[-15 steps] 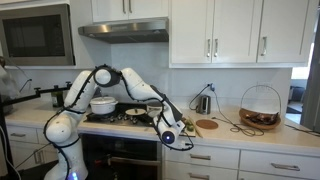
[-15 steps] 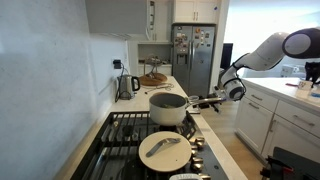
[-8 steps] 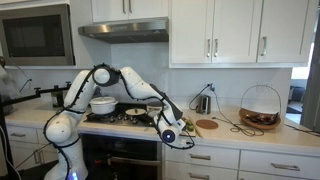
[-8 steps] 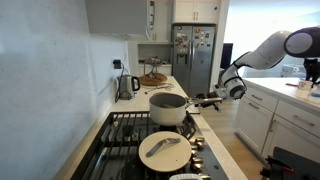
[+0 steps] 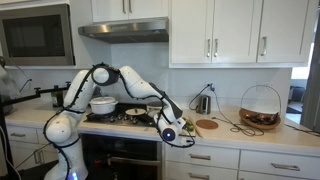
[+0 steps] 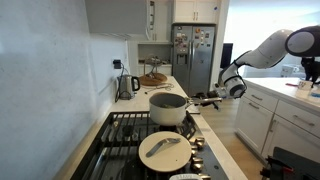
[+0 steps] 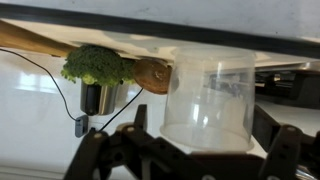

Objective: Pour the contents in the small clear cup into the pot

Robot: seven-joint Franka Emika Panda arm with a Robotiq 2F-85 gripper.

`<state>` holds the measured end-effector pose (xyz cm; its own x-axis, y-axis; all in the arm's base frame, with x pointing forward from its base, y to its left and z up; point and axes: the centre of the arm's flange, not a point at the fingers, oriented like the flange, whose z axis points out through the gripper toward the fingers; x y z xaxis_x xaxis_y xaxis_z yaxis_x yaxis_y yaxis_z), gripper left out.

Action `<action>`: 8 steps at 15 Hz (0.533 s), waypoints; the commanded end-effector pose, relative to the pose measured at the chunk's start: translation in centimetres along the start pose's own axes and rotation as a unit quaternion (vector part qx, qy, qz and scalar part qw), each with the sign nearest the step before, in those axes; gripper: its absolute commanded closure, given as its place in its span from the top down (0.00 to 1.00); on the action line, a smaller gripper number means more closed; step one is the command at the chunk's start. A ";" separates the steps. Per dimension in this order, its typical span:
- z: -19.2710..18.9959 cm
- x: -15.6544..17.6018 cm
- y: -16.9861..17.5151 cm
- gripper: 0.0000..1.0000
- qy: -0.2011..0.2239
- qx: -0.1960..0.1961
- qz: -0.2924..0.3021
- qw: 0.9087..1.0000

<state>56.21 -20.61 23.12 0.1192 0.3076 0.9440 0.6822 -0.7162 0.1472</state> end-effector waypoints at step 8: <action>-3.2 12.0 0.5 1.00 0.054 -0.023 -0.061 0.996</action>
<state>57.12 -19.79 32.41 -0.0206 0.3303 0.9436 0.6645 -0.7006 0.2598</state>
